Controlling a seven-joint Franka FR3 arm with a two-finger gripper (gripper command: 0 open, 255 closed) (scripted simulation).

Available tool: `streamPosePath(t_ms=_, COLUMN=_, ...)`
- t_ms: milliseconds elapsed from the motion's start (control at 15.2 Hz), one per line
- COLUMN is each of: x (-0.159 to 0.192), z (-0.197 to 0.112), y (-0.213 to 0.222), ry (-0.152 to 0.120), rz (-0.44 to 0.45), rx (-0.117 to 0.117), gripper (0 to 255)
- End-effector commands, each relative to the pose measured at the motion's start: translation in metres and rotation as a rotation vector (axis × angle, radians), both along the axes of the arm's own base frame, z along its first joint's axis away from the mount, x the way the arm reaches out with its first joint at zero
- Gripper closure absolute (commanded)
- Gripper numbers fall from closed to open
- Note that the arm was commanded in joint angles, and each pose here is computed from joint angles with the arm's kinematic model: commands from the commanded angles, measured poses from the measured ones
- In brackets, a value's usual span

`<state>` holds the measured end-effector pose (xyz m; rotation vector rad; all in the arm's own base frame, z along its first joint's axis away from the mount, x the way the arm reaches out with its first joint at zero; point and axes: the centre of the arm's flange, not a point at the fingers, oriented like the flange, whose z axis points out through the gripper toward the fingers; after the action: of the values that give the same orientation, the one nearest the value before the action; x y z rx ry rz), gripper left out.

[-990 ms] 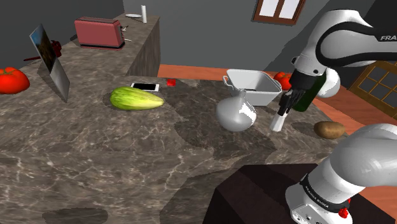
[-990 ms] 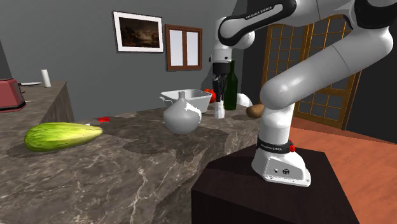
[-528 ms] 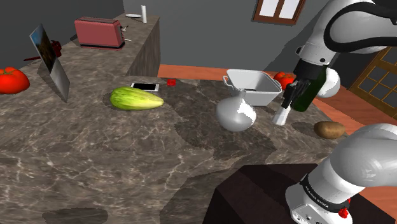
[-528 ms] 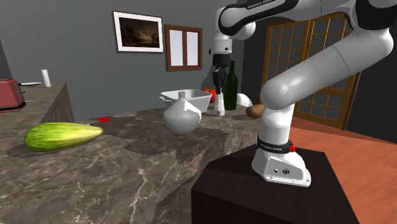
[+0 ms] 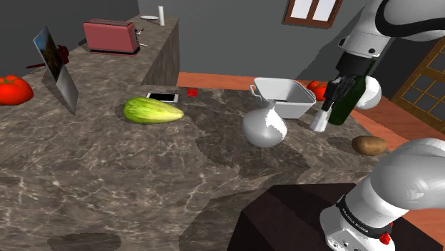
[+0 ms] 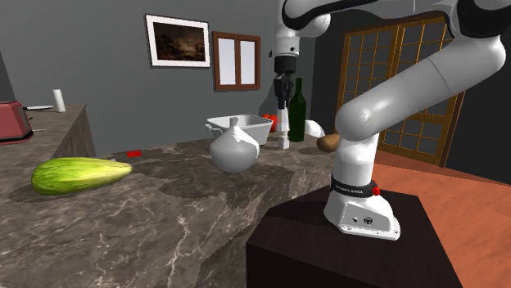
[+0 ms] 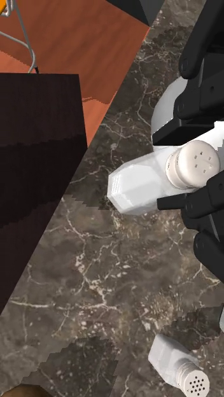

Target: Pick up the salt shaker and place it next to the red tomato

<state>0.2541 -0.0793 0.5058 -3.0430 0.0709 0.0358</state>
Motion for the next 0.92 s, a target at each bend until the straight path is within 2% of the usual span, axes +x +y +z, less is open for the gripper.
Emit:
streamPosePath(t_ms=0, x=0.000, z=0.011, y=0.001, ry=0.000, rz=0.000, rx=0.000, gripper=255)
streamPosePath(t_ms=396, x=0.000, z=0.038, y=0.001, ry=0.000, rz=0.000, rx=0.000, gripper=255)
streamPosePath(t_ms=858, x=0.028, z=0.039, y=-0.087, ry=0.000, rz=0.000, rx=0.000, gripper=255)
